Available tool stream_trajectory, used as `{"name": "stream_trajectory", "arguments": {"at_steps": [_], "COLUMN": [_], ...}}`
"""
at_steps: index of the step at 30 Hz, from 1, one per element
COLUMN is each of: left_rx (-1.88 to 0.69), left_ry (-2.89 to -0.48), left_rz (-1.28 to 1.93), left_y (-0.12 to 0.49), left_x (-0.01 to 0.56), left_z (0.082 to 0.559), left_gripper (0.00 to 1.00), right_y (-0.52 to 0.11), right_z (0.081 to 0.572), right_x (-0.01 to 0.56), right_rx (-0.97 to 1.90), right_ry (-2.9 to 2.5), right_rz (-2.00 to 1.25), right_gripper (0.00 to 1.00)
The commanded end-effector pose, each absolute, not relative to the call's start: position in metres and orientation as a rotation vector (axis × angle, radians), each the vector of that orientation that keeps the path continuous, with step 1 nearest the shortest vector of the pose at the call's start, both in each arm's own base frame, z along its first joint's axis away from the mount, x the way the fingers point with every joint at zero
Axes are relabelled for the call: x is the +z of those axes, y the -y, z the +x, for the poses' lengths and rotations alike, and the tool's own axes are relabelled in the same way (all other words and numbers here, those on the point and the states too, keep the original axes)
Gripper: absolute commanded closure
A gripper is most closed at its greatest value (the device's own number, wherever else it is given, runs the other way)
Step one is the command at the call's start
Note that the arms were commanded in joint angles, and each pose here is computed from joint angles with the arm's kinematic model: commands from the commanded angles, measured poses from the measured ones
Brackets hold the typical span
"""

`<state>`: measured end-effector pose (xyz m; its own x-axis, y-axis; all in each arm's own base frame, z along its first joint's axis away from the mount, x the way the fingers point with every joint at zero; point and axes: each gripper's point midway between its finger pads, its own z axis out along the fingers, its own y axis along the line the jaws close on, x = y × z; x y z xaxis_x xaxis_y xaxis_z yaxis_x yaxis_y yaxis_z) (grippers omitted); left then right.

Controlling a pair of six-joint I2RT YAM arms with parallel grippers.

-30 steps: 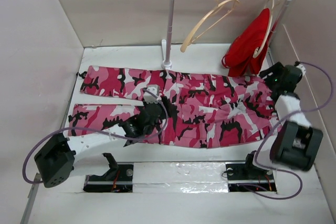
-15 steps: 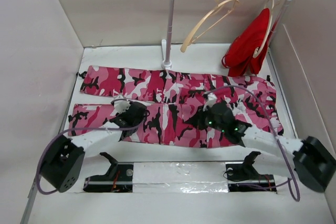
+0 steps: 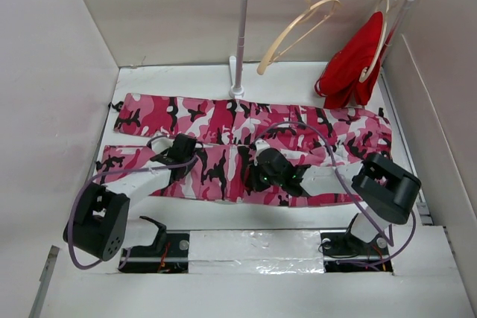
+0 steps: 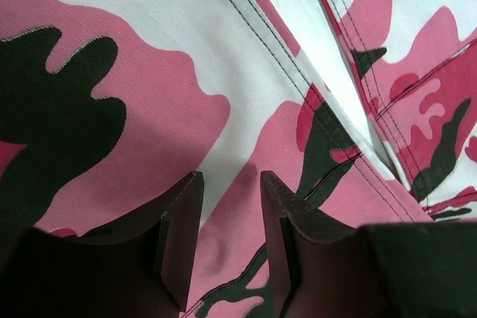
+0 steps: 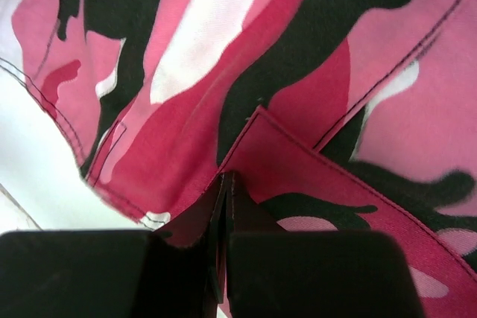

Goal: Place the trousers on the hanger
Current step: Flatten out the trousers at the center of the board.

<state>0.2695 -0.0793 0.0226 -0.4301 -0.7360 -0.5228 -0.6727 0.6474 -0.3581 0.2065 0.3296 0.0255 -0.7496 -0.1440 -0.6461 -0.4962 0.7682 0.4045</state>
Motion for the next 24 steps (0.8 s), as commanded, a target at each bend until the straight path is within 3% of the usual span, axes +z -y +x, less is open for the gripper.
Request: {"name": "stream_trajectory", "arguments": {"at_steps": [1,9,12,14,16,19,21,24], "left_rx": [-0.068,-0.048,-0.105,-0.087,-0.124,-0.131,-0.081,-0.036], "left_ry": [-2.282,-2.214,-2.064,-1.982,-1.896,-1.807,-1.751,-1.7], "left_rz": [-1.085,-0.989,-0.974,-1.016,-1.071,-1.212,-1.319,-1.478], "left_y": [0.074,0.074,0.064,0.047,0.031,0.0,-0.031,-0.064], "left_x": [0.011,0.046,0.09,0.103,0.12,0.121,0.115,0.11], "left_z": [0.264,0.296,0.291,0.283,0.274,0.259,0.251,0.237], "left_gripper": [0.65,0.64,0.58,0.55,0.53,0.56,0.59,0.74], "right_y": [-0.337,-0.347,-0.343,-0.345,-0.345,-0.346,-0.342,-0.335], "right_z": [0.219,0.238,0.233,0.231,0.227,0.227,0.229,0.232], "right_x": [0.024,0.043,0.051,0.076,0.091,0.126,0.138,0.147], "right_rx": [0.73,0.744,0.739,0.756,0.751,0.722,0.706,0.749], "right_ry": [-2.329,-2.277,-2.257,-2.195,-2.174,-2.098,-2.054,-2.001], "right_rz": [-0.479,-0.39,-0.408,-0.451,-0.51,-0.599,-0.624,-0.596], "right_gripper": [0.98,0.99,0.95,0.83,0.6,0.47,0.48,0.85]}}
